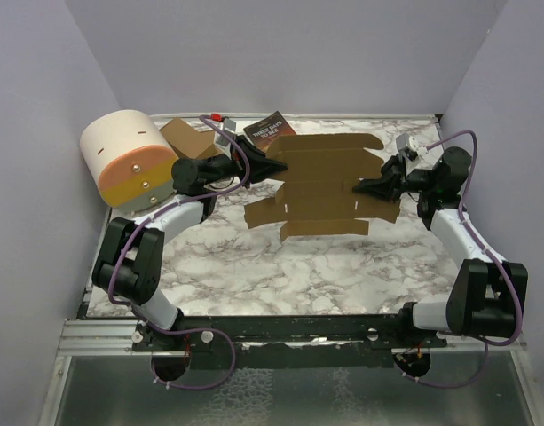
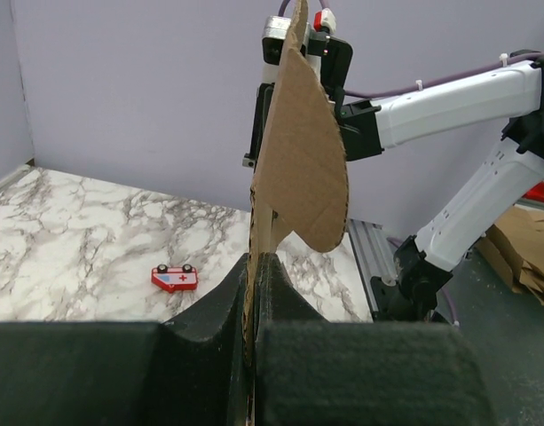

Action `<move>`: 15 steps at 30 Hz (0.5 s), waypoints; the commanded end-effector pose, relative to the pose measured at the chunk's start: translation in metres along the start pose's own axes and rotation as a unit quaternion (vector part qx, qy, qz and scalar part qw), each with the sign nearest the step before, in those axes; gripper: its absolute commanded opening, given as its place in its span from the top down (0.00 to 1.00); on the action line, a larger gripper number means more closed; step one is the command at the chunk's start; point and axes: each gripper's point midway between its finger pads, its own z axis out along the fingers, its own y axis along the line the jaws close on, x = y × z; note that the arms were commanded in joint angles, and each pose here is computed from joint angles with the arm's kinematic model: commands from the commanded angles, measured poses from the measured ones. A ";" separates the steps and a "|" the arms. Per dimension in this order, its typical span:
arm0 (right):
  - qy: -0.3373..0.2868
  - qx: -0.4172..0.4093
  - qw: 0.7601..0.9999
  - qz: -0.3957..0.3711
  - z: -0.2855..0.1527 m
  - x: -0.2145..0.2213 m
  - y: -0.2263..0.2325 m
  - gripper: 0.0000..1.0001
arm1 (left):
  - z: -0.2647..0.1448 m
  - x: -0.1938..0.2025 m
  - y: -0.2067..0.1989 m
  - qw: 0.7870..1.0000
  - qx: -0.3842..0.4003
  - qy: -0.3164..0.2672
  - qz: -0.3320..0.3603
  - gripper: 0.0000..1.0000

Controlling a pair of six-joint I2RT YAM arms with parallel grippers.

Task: Fold the paper box

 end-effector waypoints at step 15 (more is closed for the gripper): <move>-0.001 0.016 0.998 -0.059 -0.020 -0.024 0.000 0.30 | -0.016 -0.011 -0.003 0.999 0.007 -0.013 0.031 1.00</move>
